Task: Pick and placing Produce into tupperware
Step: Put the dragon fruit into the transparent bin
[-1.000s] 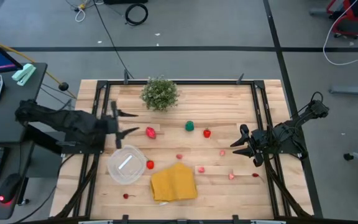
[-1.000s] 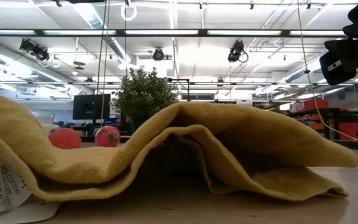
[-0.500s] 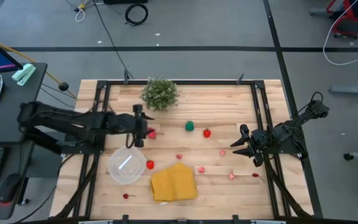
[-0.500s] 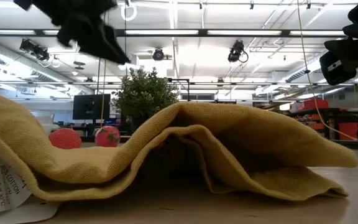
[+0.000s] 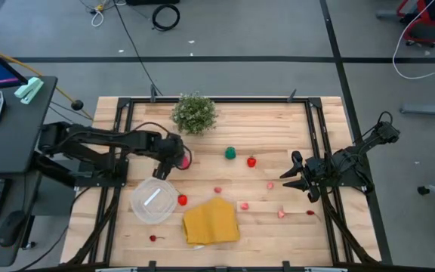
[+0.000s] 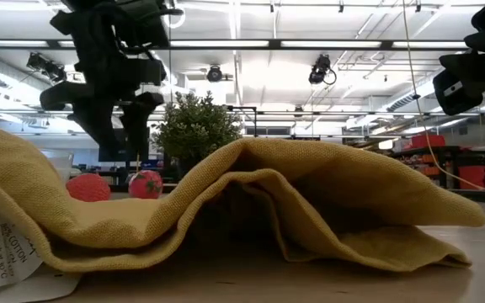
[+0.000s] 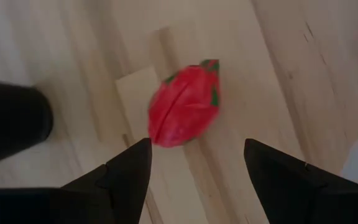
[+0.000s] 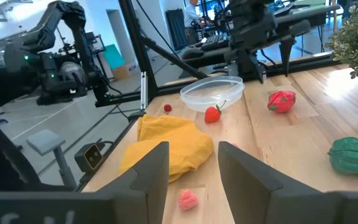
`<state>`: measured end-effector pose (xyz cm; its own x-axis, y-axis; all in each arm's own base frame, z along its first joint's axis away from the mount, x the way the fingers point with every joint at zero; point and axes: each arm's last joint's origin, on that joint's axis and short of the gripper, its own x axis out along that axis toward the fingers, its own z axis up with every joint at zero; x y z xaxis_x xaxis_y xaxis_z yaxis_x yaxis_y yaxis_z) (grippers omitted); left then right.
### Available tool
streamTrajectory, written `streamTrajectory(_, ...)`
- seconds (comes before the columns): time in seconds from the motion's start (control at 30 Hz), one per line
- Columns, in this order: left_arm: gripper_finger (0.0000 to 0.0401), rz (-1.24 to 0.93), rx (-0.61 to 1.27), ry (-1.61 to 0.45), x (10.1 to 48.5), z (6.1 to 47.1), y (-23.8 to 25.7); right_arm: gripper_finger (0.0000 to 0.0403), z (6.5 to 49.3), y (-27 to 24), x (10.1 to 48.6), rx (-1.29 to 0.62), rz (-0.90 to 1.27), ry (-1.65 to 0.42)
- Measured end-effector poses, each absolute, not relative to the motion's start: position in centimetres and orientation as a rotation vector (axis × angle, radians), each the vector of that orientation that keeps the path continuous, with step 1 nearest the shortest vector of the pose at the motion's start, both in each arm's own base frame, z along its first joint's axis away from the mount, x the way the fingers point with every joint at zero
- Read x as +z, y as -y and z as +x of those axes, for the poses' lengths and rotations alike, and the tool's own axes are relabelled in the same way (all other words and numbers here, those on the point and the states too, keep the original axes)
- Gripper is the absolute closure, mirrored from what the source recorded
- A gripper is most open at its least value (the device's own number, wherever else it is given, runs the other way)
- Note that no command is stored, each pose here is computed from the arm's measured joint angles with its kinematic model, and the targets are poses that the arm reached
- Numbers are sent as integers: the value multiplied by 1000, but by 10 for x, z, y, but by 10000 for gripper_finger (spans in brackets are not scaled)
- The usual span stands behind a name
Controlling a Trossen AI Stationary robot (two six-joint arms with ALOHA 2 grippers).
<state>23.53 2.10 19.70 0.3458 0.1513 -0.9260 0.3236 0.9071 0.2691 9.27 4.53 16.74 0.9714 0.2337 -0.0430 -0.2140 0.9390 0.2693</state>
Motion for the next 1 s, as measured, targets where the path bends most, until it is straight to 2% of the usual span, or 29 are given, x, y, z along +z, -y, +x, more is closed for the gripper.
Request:
streamTrajectory(0.4,138,560,-235,-1375,163,269,-25,257,93,-45,167,229,267,-75)
streamTrajectory(0.6,145,680,-207,-1479,145,274,-28,257,93,-45,167,229,266,-75)
streamTrajectory(1.0,148,687,-132,-1542,158,272,-19,257,93,-45,167,229,267,-75)
